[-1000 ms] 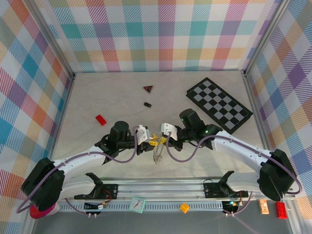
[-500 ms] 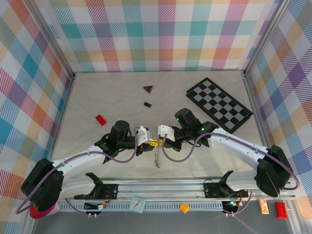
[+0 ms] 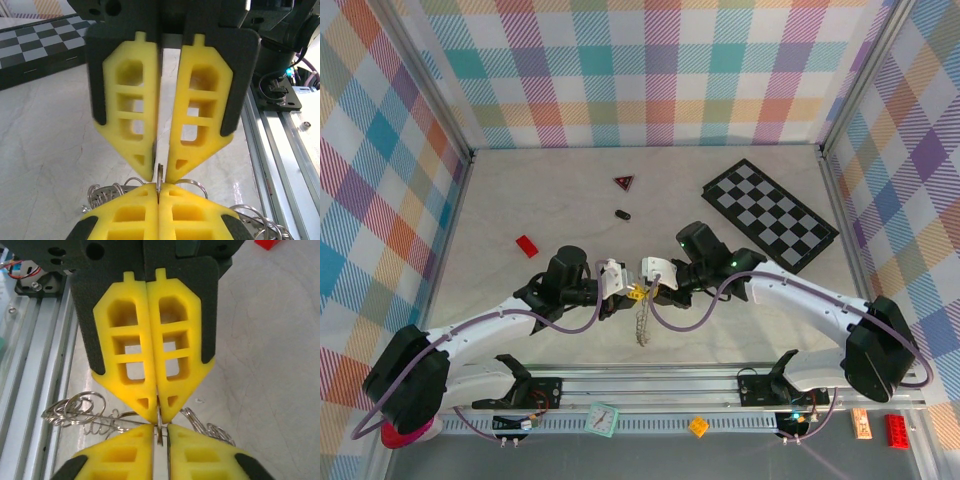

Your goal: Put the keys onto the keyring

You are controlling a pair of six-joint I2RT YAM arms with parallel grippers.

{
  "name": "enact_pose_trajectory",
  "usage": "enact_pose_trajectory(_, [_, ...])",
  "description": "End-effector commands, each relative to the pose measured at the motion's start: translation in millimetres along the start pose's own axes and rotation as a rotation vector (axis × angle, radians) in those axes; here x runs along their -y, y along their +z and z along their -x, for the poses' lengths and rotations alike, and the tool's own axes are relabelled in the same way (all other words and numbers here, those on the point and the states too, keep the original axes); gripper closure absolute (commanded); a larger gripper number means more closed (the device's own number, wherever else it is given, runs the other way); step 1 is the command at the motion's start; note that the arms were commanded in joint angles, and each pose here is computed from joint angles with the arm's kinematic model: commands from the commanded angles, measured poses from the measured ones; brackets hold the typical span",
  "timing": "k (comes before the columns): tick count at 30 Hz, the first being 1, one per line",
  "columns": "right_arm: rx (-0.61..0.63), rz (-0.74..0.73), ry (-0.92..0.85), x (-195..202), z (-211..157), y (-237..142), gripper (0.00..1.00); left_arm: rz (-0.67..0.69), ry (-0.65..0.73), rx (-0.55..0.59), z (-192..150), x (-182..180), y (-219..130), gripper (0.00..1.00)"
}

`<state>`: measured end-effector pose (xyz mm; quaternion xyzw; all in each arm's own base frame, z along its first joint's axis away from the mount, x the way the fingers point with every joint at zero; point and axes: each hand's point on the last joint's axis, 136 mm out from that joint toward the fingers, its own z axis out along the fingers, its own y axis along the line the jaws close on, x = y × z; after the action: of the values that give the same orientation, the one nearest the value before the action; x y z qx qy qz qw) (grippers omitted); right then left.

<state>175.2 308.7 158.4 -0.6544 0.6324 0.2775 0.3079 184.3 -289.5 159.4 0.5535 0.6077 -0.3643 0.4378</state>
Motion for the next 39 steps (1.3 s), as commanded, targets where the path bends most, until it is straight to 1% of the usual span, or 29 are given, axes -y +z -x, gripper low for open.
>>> enact_pose_trajectory(1, [0.065,-0.064,0.027,5,10,-9,0.71,0.0,0.063,0.04,19,1,0,1.0])
enact_pose_trajectory(3, [0.057,-0.11,0.075,11,3,-13,0.61,0.004,0.055,0.03,17,0,0,1.0])
enact_pose_trajectory(6, [0.069,-0.143,0.194,13,-4,-20,0.59,0.024,0.039,0.021,15,-3,1,1.0])
enact_pose_trajectory(9, [0.124,-0.149,0.347,9,-4,-28,0.59,0.044,0.018,0.016,15,-5,1,1.0])
enact_pose_trajectory(11, [0.167,-0.094,0.441,-1,-1,-28,0.6,0.056,0.006,0.012,13,-7,2,1.0])
enact_pose_trajectory(13, [0.2,-0.04,0.587,-7,4,-28,0.62,0.064,-0.003,0.011,13,-7,2,1.0])
enact_pose_trajectory(17, [0.209,0.008,0.758,-10,9,-29,0.64,0.071,-0.01,0.016,15,-8,3,1.0])
enact_pose_trajectory(20, [0.185,0.025,0.866,-9,10,-26,0.66,0.075,-0.016,0.015,15,-9,4,1.0])
enact_pose_trajectory(24, [0.14,0.062,0.911,-12,9,-16,0.69,0.084,-0.029,0.015,16,-11,4,1.0])
enact_pose_trajectory(30, [0.156,0.042,0.902,-4,16,-9,0.73,0.089,-0.034,0.016,17,-11,4,1.0])
enact_pose_trajectory(36, [0.135,0.039,0.897,-2,17,-2,0.78,0.089,-0.035,0.011,16,-12,5,1.0])
enact_pose_trajectory(39, [0.128,0.038,0.892,-3,16,-1,0.82,0.092,-0.039,0.009,16,-12,5,1.0])
